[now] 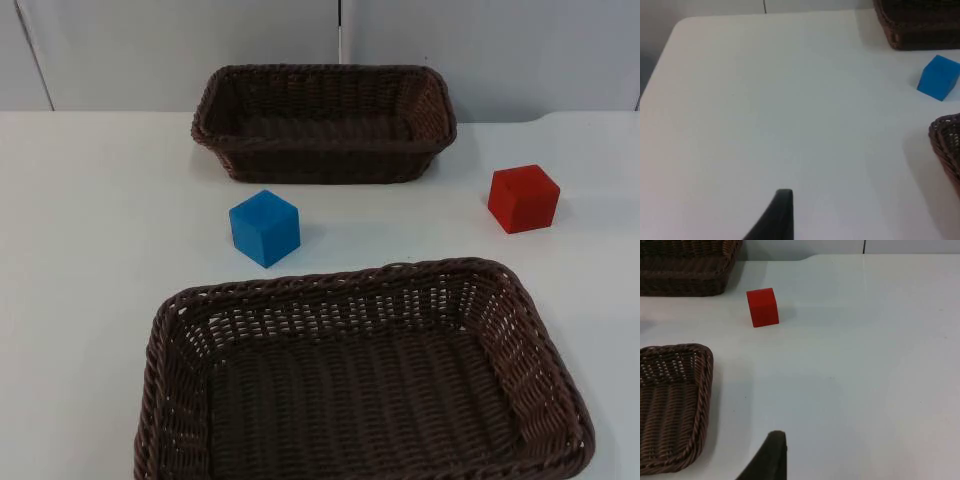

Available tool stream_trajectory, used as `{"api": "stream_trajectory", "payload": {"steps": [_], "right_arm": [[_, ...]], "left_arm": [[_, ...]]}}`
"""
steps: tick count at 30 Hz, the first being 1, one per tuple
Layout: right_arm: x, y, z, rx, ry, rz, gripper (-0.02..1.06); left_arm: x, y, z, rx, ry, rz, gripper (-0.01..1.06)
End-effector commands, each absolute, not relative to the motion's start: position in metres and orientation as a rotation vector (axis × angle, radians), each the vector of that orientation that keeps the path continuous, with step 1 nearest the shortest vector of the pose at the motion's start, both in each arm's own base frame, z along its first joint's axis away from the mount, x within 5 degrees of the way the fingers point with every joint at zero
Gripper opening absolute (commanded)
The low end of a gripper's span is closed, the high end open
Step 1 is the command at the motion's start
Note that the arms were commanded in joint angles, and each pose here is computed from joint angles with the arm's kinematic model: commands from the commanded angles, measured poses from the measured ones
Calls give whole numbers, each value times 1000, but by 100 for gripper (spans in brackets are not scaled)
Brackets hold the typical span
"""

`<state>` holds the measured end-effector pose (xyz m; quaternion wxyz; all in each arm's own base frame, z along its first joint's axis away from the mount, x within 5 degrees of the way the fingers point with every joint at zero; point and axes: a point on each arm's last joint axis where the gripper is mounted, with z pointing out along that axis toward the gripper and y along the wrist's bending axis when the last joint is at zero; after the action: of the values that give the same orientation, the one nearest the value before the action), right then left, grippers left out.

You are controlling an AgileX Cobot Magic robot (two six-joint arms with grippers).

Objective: Pick up one cube with the left hand and place it into the upper basket. Pick up one cube with the right hand and place it into the lower basket.

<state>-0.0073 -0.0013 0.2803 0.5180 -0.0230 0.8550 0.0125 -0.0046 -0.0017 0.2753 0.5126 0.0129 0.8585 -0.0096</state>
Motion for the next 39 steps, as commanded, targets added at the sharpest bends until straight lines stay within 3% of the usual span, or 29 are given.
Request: {"api": "stream_trajectory", "payload": {"steps": [1, 12, 32, 39], "right_arm": [[-7, -2, 280, -48, 2045, 22, 105], [-7, -2, 280, -48, 2045, 20, 105], [-7, -2, 280, -48, 2045, 20, 105], [-7, -2, 280, -48, 2045, 20, 105]], "left_arm": [[-3, -4, 274, 31, 2072, -60, 105], [5, -5, 283, 28, 2076, -77, 105], [39, -8, 284, 17, 2242, -114, 105], [59, -13, 289, 27, 2245, -194, 105]]}}
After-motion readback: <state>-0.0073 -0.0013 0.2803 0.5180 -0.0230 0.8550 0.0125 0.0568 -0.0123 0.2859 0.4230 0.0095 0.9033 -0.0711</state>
